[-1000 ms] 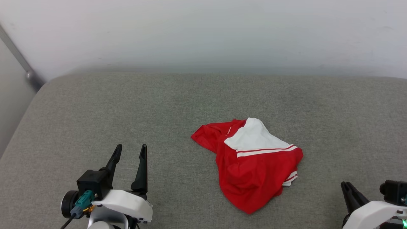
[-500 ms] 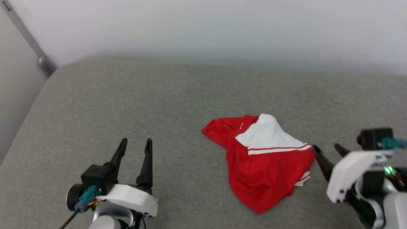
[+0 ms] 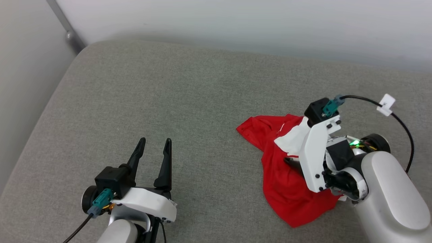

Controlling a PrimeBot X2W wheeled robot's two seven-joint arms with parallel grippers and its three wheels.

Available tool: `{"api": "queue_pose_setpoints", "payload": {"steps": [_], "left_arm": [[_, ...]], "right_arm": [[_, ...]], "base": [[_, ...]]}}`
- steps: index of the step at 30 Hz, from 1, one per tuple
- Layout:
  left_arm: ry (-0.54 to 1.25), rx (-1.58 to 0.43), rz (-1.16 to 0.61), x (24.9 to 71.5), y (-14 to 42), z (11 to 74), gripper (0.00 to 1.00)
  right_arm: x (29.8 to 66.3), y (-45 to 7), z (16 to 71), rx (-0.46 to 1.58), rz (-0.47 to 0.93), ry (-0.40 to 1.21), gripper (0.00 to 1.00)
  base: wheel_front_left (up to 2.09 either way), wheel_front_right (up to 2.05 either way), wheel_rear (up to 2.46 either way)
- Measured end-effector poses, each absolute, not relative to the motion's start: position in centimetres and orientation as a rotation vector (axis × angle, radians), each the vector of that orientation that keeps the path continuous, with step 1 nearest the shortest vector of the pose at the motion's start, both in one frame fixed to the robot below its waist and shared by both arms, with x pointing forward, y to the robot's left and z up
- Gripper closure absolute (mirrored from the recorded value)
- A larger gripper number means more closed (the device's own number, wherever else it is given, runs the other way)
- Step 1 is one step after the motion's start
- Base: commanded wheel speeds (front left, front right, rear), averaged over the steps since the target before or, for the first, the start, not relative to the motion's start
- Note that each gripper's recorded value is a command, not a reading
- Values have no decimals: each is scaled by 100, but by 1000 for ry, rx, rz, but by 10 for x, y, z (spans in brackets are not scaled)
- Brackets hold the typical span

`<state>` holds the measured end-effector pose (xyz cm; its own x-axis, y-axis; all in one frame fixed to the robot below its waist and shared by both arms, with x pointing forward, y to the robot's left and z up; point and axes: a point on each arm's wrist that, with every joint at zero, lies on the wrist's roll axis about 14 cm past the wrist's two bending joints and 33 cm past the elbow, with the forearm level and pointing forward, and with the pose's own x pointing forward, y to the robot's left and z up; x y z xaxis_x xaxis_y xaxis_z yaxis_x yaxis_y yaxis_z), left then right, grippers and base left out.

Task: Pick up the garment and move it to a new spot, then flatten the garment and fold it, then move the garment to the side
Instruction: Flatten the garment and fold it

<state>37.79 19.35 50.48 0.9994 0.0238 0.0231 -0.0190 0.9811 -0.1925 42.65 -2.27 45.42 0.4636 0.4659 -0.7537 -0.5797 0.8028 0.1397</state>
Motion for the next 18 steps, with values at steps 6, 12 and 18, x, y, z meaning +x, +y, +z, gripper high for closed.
{"api": "queue_pose_setpoints", "payload": {"steps": [6, 12, 18], "left_arm": [[-12, -197, 34, 379, 197, 499, 0], [-17, -197, 24, 380, 194, 500, 0], [-27, -196, 0, 379, 186, 503, 0]], "right_arm": [[413, -36, 416, -226, 626, 1055, 51], [420, -46, 425, -221, 592, 996, 100], [439, -77, 466, -172, 494, 797, 100]], "base": [[0, 0, 0], [0, 0, 0], [0, 0, 0]]}}
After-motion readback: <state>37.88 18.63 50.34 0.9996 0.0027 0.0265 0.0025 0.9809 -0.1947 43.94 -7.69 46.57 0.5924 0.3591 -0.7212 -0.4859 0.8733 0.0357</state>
